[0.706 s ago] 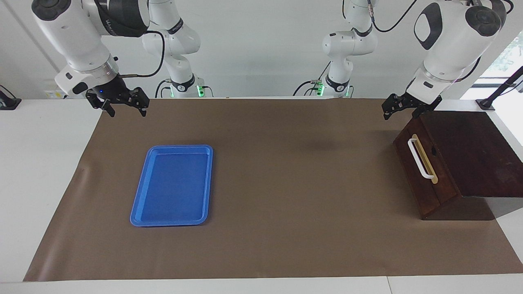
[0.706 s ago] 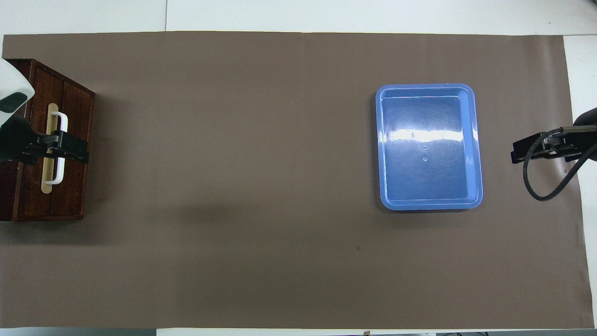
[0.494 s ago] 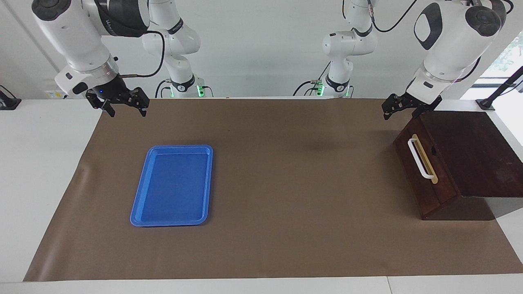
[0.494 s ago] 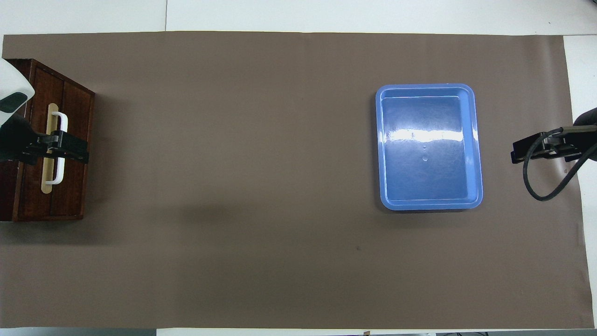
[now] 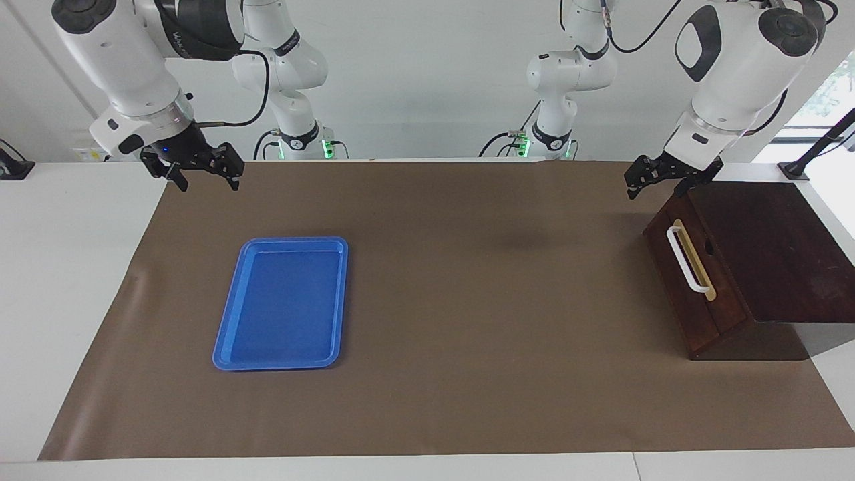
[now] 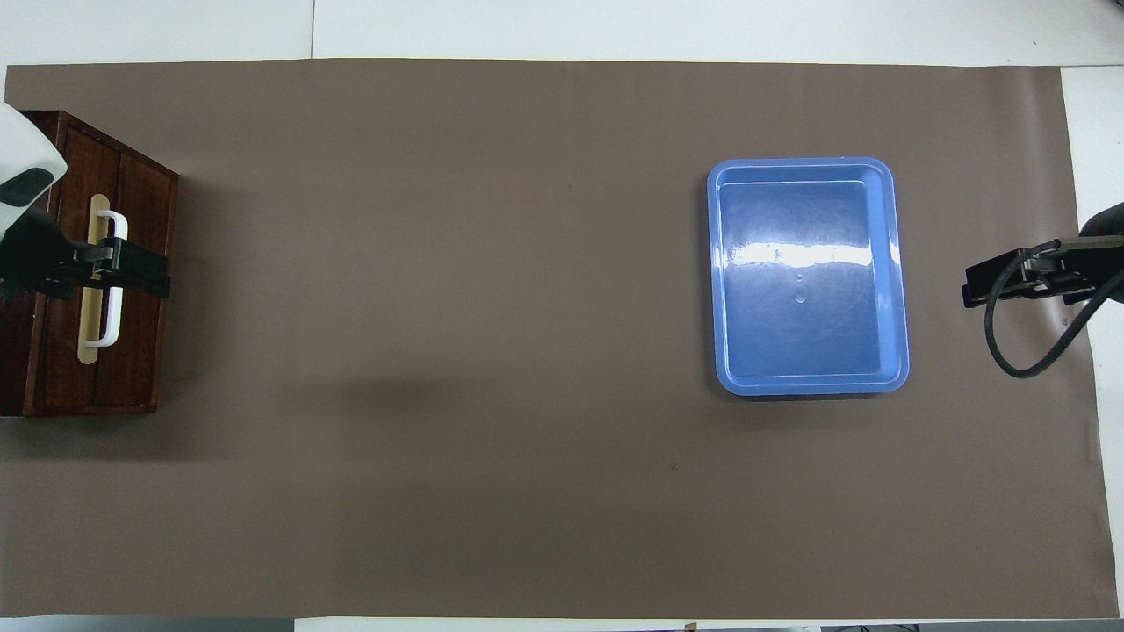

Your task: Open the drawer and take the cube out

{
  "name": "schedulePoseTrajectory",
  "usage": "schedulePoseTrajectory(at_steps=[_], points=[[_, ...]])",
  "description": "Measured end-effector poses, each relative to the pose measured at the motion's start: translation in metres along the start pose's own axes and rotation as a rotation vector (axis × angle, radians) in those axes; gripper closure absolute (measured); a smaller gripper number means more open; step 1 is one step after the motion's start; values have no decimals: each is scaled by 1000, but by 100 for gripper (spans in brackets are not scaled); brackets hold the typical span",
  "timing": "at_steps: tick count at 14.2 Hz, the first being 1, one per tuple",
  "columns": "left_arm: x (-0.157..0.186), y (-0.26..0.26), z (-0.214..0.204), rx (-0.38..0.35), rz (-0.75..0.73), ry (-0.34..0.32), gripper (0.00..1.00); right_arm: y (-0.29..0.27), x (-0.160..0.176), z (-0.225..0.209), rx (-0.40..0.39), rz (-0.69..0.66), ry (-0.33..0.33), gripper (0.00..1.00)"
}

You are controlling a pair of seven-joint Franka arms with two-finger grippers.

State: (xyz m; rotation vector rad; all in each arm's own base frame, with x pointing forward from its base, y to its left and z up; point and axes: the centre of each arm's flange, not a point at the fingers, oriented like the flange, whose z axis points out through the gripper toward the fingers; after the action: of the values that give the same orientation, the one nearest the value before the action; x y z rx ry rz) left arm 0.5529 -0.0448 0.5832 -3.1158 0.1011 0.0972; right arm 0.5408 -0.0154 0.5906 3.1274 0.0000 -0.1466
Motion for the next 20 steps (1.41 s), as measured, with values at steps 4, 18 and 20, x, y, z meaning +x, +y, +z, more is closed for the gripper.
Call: schedulePoseTrajectory(at_steps=[4, 18, 20], points=[[10, 0, 26, 106, 35, 51, 0, 0, 0, 0, 0, 0, 0, 0], [51, -46, 167, 329, 153, 129, 0, 9, -2, 13, 3, 16, 27, 0], [49, -44, 171, 328, 158, 124, 0, 12, -2, 13, 3, 23, 27, 0]])
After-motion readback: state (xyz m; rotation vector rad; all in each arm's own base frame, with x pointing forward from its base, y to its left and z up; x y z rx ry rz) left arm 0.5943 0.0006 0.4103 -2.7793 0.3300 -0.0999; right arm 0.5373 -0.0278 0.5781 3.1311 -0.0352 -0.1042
